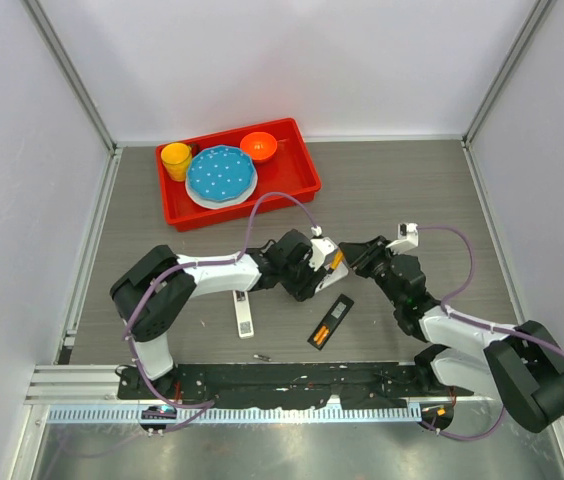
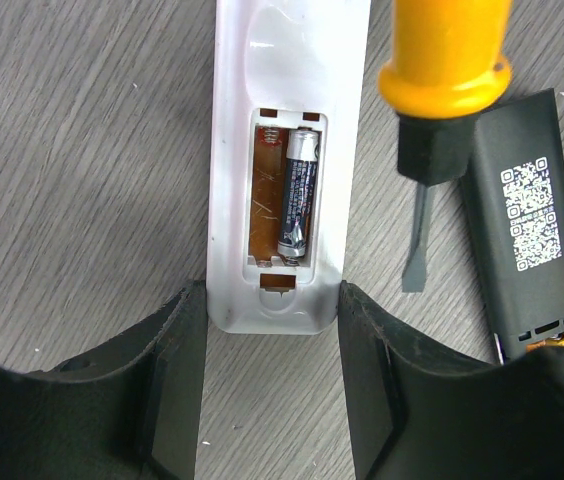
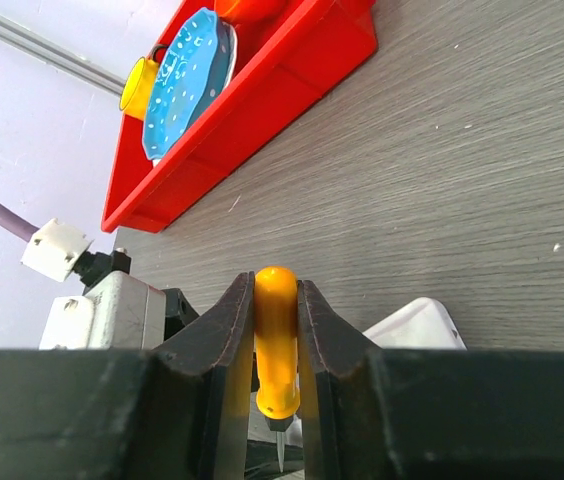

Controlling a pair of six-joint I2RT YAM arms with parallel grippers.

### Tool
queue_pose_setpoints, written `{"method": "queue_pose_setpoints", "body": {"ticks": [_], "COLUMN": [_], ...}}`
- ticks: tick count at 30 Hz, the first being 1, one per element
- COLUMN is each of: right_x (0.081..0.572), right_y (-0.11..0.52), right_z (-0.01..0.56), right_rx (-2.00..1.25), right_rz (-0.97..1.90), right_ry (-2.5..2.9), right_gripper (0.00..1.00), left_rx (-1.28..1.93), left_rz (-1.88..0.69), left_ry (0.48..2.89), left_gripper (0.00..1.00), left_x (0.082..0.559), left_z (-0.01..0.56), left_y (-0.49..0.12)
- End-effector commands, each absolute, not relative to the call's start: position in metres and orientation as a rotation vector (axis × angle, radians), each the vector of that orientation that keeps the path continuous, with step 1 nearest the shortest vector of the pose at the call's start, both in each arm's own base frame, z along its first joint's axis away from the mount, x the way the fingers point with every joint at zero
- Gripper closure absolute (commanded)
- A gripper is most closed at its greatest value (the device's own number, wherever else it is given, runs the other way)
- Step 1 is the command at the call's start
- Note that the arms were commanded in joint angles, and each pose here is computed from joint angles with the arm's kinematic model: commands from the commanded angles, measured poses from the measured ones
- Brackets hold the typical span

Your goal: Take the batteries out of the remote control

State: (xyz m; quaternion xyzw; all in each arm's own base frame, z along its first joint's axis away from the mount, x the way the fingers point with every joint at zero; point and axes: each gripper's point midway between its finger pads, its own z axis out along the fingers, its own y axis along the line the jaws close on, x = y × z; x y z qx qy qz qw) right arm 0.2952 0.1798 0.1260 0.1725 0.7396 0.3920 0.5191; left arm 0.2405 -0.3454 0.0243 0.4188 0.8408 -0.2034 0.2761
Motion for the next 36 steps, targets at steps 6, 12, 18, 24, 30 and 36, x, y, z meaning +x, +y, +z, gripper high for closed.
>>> {"method": "queue_pose_setpoints", "body": {"ticks": [6,12,18,24,30,36], "right_x": [0.302,0.301,0.299,0.298,0.295,0.293], "right_y": [0.171,0.169,0.166,0.164,0.162,0.159], "right_z": [0.153,0.153,0.156,0.157,0.162,0.163], "right_rx": [0.389,0.385,0.379,0.383,0.376,0.372], "right_rz": [0.873,0.86,0.843,0.838,0.844,0.82], "right_ry": [1.708,1.712,1.712,1.71,1.694,1.697], "right_gripper": [0.99,0.99,0.99,0.99,0.99,0.99], "left_rx": [1.105,1.091,1.068,1.051,1.011,0.963], "left_rz": [-0.464,-0.433,-0.417,-0.378,-0.347,-0.274], "left_ry": [2.287,2.276,2.257,2.255,2.237,2.237], "left_gripper": [0.94,0.9,0.71,0.51,0.39,0.27], "left_x": [0.245,0.249,0.251,0.255,0.26,0.268], "left_z": [0.015,0.018,0.022,0.021,0.025,0.026], "left_y": [-0.334,-0.331,-0.327,-0.322,-0.318,-0.309]}}
